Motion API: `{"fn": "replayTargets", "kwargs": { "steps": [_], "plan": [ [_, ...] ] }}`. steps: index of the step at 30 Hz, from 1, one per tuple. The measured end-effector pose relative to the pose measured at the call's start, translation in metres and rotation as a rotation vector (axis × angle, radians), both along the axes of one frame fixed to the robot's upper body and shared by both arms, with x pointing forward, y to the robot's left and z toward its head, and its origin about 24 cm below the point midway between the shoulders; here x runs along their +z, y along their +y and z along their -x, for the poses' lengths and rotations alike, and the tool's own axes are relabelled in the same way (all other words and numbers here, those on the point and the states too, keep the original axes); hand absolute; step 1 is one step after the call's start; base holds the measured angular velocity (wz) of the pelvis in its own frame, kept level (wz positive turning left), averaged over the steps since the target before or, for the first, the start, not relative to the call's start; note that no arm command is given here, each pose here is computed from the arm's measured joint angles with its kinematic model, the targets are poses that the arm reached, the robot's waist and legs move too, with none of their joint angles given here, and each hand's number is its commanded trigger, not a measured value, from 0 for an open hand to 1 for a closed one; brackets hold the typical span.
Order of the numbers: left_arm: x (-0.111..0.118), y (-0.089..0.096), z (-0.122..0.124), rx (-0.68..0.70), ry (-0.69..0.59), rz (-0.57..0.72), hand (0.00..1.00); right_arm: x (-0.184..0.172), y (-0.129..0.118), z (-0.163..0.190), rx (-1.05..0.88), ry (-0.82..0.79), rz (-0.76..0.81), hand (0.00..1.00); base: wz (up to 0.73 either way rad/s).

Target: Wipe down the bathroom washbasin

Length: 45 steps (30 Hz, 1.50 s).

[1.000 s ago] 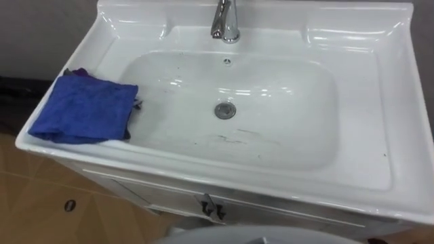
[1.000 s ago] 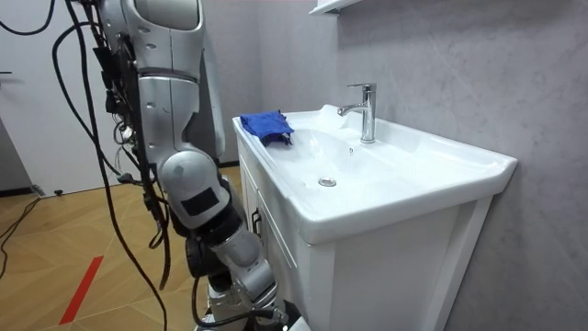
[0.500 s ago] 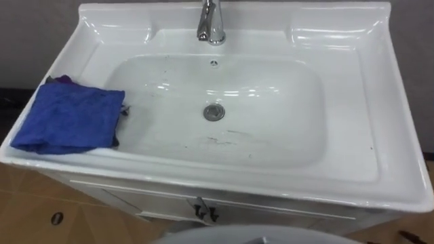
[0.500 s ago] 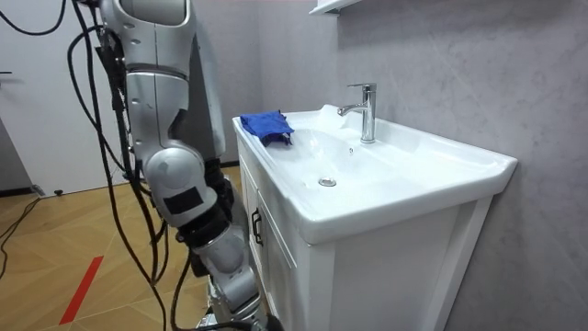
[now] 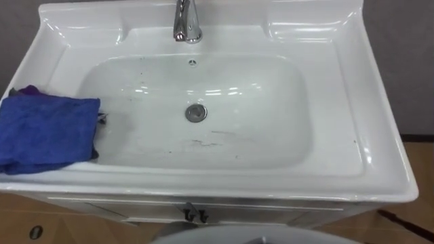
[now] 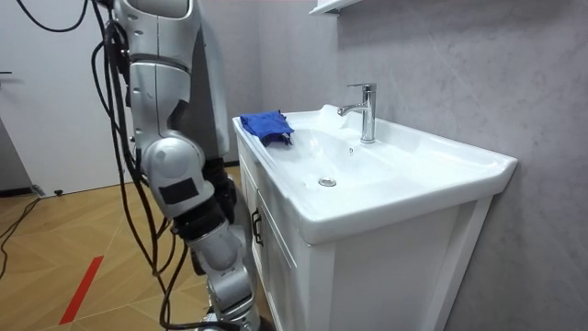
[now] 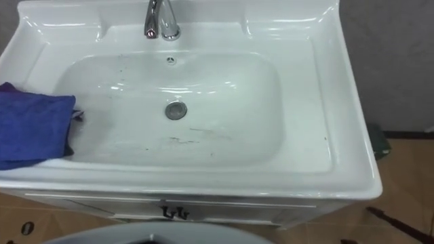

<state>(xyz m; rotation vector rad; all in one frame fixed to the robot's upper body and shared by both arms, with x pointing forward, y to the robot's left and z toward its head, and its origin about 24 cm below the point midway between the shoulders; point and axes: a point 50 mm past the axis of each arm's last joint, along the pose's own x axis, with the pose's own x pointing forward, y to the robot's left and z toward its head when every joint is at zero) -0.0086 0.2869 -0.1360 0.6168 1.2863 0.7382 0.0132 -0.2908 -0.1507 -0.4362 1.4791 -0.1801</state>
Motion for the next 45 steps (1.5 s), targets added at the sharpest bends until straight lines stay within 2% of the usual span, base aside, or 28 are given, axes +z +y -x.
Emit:
{"fn": "replayTargets", "kwargs": {
  "steps": [6, 17, 30, 45],
  "plan": [
    [-0.003, -0.002, 0.003, -0.004, 0.02, 0.054, 0.0, -0.002, 0.006, -0.003, 0.054, 0.018, -0.011, 0.0, -0.04],
    [-0.009, -0.007, -0.015, -0.017, 0.001, 0.126, 0.0, -0.004, 0.012, -0.006, 0.066, 0.037, -0.037, 0.0, -0.11],
    [-0.015, -0.01, -0.01, -0.017, 0.051, 0.217, 0.0, -0.005, 0.014, -0.002, 0.071, 0.054, -0.068, 0.0, -0.11],
    [-0.021, -0.019, -0.013, -0.125, 0.126, 0.377, 0.0, -0.01, 0.025, 0.009, 0.077, 0.093, -0.091, 0.0, -0.02]
  ]
}}
